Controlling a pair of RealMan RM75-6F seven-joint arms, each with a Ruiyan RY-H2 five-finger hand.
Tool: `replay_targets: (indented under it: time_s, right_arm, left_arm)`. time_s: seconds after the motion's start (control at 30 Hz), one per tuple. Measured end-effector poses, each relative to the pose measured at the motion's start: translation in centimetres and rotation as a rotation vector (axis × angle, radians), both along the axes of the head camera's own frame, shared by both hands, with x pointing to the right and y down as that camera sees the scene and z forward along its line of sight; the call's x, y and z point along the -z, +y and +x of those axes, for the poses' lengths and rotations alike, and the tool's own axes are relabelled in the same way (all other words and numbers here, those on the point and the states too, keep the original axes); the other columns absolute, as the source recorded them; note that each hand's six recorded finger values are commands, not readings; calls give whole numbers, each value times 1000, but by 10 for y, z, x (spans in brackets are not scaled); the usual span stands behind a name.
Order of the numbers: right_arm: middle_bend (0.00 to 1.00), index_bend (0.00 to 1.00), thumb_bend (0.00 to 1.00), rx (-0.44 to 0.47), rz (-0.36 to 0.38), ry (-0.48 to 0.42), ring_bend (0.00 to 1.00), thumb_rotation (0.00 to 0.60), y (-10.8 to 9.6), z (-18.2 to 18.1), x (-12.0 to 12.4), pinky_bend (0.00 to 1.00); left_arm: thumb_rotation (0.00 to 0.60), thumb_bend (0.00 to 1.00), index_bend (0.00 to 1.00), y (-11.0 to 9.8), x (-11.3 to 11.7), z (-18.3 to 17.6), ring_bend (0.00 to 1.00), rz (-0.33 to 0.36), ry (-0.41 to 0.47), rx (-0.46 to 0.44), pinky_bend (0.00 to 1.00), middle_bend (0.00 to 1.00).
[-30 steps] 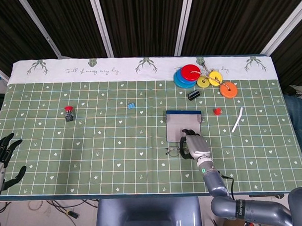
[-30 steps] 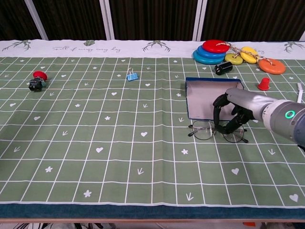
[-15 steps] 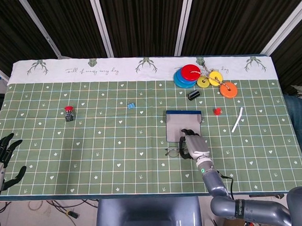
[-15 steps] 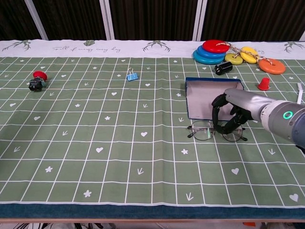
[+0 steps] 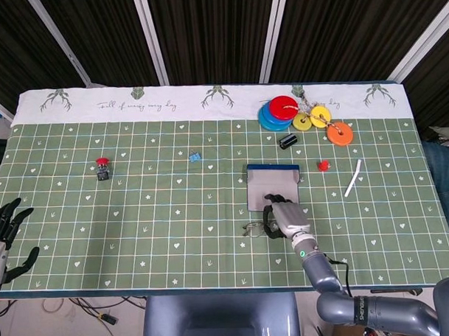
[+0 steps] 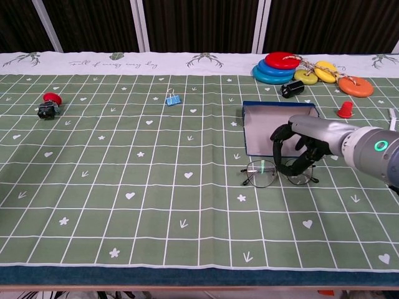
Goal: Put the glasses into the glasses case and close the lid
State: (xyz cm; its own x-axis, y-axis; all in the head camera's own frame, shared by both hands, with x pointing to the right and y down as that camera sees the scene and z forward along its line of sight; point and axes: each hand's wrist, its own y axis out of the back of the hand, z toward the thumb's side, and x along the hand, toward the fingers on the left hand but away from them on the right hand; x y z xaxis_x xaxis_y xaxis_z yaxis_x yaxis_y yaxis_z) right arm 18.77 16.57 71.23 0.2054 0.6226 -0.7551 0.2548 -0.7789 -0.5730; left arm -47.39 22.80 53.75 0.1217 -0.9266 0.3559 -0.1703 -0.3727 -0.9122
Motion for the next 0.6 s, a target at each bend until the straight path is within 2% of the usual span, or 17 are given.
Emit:
replay_targets:
  time_s: [0.37, 0.6]
  right_arm:
    - [162, 660, 606, 1, 43, -12, 124, 600, -22, 0, 14, 209]
    - [162, 670, 606, 25, 115, 12, 124, 600, -49, 0, 21, 209]
  left_arm:
    - [600, 340, 131, 0, 1, 0, 0, 3, 3, 3, 0, 0]
    - [600, 340, 132, -1, 2, -1, 0, 8, 7, 9, 0, 0]
